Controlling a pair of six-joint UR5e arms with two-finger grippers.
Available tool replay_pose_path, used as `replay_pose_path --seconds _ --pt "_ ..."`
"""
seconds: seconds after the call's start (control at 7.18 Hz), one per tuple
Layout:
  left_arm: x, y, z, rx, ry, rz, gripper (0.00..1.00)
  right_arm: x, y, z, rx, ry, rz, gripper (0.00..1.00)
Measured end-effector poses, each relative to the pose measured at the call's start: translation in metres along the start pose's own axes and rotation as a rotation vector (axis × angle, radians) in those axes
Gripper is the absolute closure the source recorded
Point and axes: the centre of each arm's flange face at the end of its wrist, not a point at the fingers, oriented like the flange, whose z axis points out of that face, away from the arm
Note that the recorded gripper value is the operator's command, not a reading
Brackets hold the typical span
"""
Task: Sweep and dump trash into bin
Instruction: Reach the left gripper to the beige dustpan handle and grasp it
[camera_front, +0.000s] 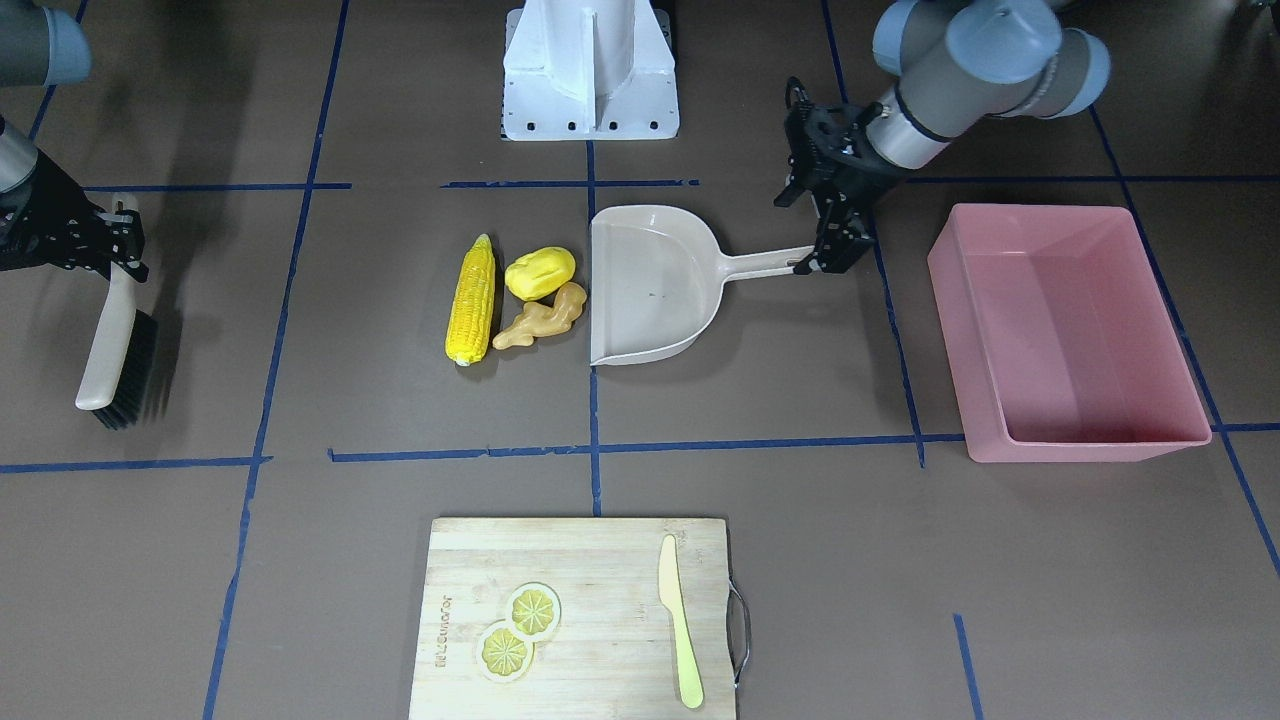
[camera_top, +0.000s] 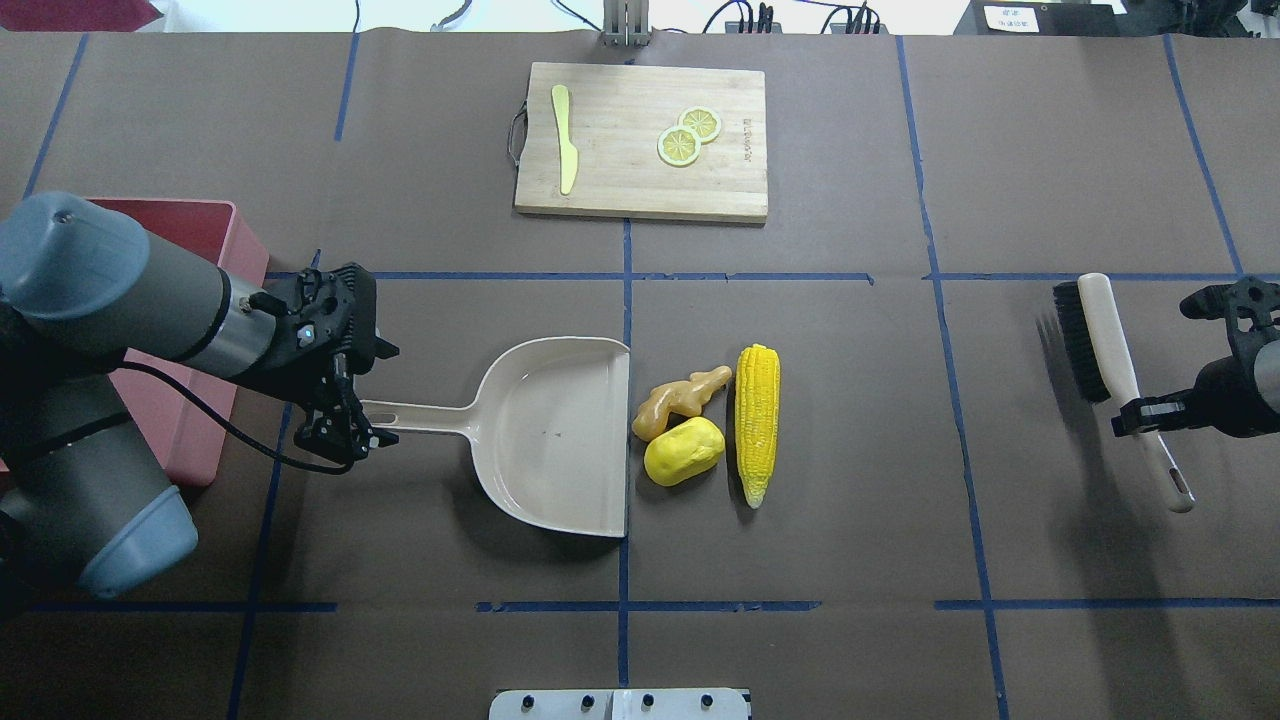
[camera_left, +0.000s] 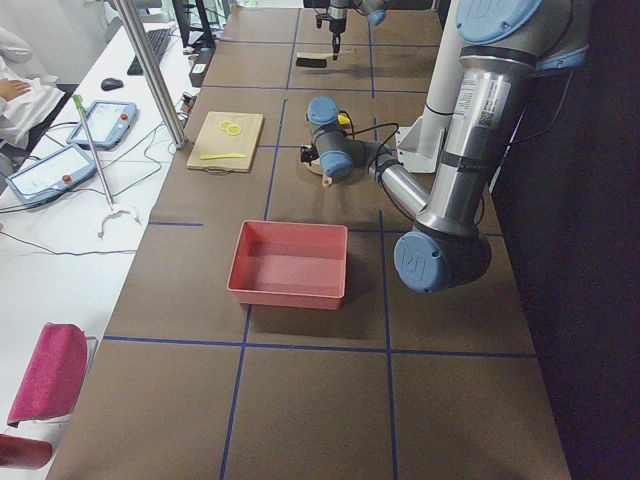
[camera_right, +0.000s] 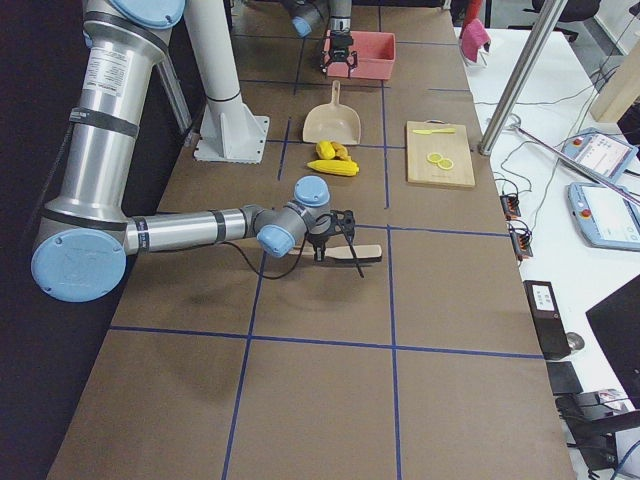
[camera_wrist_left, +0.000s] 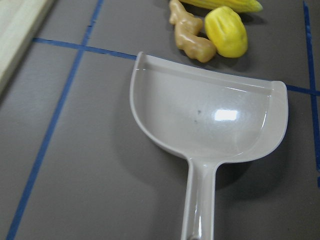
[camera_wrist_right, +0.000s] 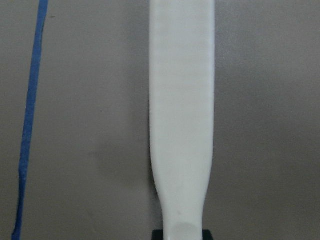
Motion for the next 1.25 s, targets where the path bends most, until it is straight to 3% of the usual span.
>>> replay_pose_path --seconds 1.25 --pt "0.002 0.008 0.07 -0.008 0.045 0.026 0.04 0.002 0.0 0.002 -0.004 0.004 0.003 1.0"
